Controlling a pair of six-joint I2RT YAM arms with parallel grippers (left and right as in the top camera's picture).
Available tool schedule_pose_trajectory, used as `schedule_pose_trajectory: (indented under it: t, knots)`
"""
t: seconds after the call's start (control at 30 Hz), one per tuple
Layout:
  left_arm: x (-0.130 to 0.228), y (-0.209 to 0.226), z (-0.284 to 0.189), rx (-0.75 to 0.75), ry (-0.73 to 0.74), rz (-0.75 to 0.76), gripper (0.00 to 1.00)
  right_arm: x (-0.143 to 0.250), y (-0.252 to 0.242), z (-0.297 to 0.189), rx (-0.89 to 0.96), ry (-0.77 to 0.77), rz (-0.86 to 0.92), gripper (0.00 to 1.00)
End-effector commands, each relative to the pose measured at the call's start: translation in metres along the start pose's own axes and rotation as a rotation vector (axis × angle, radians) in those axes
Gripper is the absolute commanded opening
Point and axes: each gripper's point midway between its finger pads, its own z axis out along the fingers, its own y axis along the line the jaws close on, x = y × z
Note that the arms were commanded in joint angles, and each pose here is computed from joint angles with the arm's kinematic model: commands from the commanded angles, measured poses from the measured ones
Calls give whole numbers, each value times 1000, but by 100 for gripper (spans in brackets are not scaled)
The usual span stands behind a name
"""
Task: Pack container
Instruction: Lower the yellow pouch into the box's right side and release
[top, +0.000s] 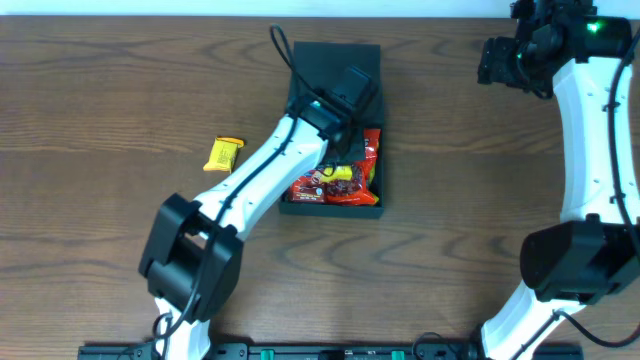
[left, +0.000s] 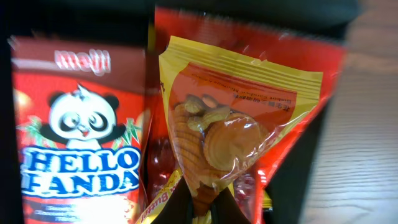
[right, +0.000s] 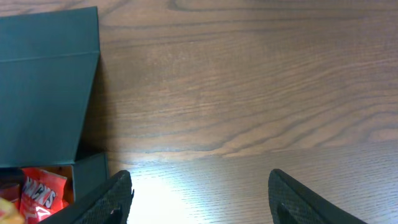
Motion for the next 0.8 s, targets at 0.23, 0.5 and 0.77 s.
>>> schedule_pose_trajectory:
  t: [0.23,0.5,0.77]
  knots:
    - [4,30,18,-159,4,-68,6,-5,-5,-14,11,-31,-6,70]
    - [4,29,18,-157,2,-79,6,-5,-5,-14,11,-31,-6,70]
    - [4,8,19,-60,18,-73,6,-5,-5,-14,11,-31,-6,69]
